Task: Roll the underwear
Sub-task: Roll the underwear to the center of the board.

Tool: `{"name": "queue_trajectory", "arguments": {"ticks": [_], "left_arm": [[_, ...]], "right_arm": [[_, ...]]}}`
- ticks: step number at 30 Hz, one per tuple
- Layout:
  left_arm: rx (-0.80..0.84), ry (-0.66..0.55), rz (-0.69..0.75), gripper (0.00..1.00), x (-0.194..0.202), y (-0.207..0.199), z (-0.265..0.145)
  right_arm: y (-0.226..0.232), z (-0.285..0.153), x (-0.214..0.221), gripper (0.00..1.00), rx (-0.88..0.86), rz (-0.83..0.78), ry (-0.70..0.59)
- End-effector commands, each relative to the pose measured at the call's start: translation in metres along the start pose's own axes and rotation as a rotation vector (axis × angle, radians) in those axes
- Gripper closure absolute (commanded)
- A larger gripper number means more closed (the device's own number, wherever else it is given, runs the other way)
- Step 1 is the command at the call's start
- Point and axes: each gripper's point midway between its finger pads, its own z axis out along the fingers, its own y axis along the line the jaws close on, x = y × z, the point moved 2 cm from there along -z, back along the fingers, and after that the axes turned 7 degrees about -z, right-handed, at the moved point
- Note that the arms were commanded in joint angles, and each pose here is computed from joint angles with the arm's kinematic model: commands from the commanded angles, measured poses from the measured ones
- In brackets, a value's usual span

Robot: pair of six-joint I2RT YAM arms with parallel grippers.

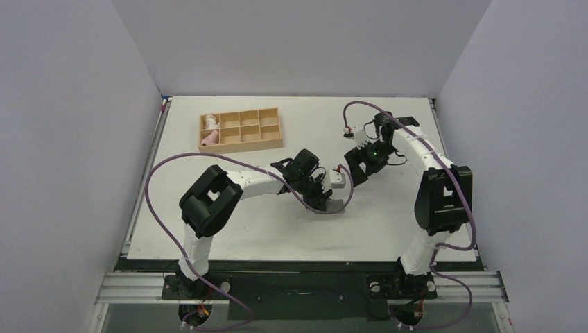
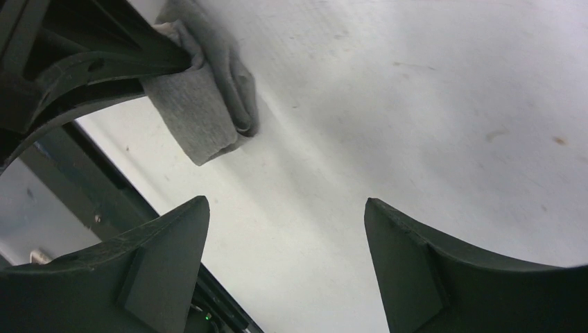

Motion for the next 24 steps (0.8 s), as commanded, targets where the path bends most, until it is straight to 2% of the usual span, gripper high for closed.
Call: {"name": "queue_trajectory", "arguments": {"ticks": [1, 6, 9, 12, 15, 17, 19, 22, 24], "left_arm": [[0.002, 0.212, -0.180, 1.00, 0.069, 0.008, 0.004], [0.037, 0.200, -0.219, 1.00, 0.065, 0.014, 0.003], [0.062, 0.200, -0.251, 1.00, 0.064, 0.016, 0.001], [0.083, 0.206, -0.278, 1.00, 0.064, 0.019, 0.002], [0.102, 0.211, -0.300, 1.00, 0.065, 0.022, 0.003], [0.116, 0.217, -0.316, 1.00, 0.065, 0.023, 0.004], [0.128, 0.227, -0.330, 1.00, 0.065, 0.025, 0.006], [0.166, 0.255, -0.364, 1.00, 0.068, 0.028, 0.011], [0.187, 0.265, -0.385, 1.00, 0.069, 0.029, 0.014]], "right_arm": [[-0.014, -0.028, -0.020, 0.22, 0.224, 0.044, -0.133], [-0.021, -0.069, -0.031, 0.21, 0.469, 0.090, -0.287], [-0.023, -0.094, -0.029, 0.19, 0.609, 0.114, -0.347], [-0.021, -0.120, -0.026, 0.17, 0.738, 0.158, -0.459], [-0.030, -0.135, -0.012, 0.16, 0.862, 0.229, -0.471], [-0.035, -0.128, -0.003, 0.12, 0.838, 0.264, -0.456], [-0.031, -0.112, 0.003, 0.11, 0.715, 0.275, -0.453], [-0.018, -0.094, 0.001, 0.10, 0.516, 0.265, -0.507], [-0.019, -0.094, 0.001, 0.10, 0.471, 0.296, -0.553]]}}
